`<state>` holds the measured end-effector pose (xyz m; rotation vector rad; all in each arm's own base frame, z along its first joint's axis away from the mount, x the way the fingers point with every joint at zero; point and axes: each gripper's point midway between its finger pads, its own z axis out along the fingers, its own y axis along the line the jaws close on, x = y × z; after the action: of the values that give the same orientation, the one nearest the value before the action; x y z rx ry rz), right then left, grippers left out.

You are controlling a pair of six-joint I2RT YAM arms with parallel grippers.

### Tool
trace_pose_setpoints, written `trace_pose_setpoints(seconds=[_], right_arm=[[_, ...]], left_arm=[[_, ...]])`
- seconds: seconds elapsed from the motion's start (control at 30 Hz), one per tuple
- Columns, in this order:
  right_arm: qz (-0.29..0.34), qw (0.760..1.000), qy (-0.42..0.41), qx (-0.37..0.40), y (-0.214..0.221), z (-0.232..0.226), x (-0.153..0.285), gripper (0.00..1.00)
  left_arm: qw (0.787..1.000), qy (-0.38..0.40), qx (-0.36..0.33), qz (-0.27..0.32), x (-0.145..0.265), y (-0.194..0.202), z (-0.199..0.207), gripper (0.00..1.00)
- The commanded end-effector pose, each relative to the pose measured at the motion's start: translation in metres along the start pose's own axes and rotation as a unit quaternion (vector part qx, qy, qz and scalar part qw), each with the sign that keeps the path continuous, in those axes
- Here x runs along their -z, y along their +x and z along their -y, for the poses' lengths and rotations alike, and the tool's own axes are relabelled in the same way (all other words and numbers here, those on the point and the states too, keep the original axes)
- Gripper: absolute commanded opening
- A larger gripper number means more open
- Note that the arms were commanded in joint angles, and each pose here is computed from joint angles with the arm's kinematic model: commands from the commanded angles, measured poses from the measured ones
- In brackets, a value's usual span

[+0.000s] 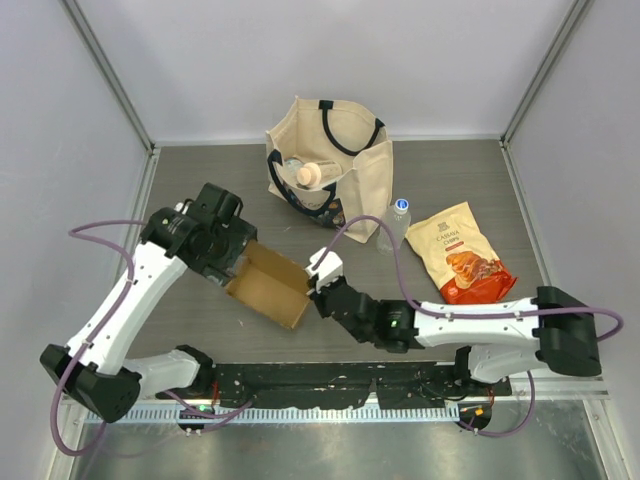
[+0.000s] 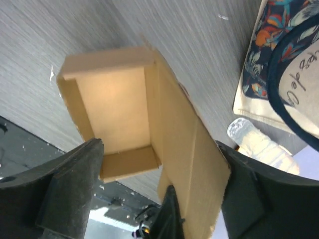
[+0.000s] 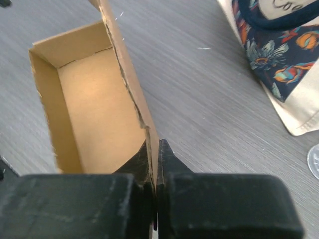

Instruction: Fold the paper box

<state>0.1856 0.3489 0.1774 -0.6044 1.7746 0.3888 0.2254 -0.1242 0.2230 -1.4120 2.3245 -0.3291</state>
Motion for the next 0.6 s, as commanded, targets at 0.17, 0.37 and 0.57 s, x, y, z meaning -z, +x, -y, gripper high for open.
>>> trace_pose_setpoints(seconds=[0.17, 0.37, 0.57], right_arm=[[-0.065, 0.977, -0.186, -0.083, 0.018, 0.035, 0.024, 0.01], [-0.099, 0.961, -0.238, -0.1, 0.024, 0.05, 0.027, 0.01], [-0.151, 0.947, -0.276, -0.066, 0.035, 0.049, 0.014, 0.01]], left_arm=[[0.9, 0.274, -0.296, 0.164, 0.016, -0.035, 0.014, 1.0], [0.855, 0.357, -0.339, 0.164, -0.012, -0.009, -0.002, 1.0], [0.845, 0.353, -0.355, 0.188, -0.017, -0.015, 0.008, 1.0]])
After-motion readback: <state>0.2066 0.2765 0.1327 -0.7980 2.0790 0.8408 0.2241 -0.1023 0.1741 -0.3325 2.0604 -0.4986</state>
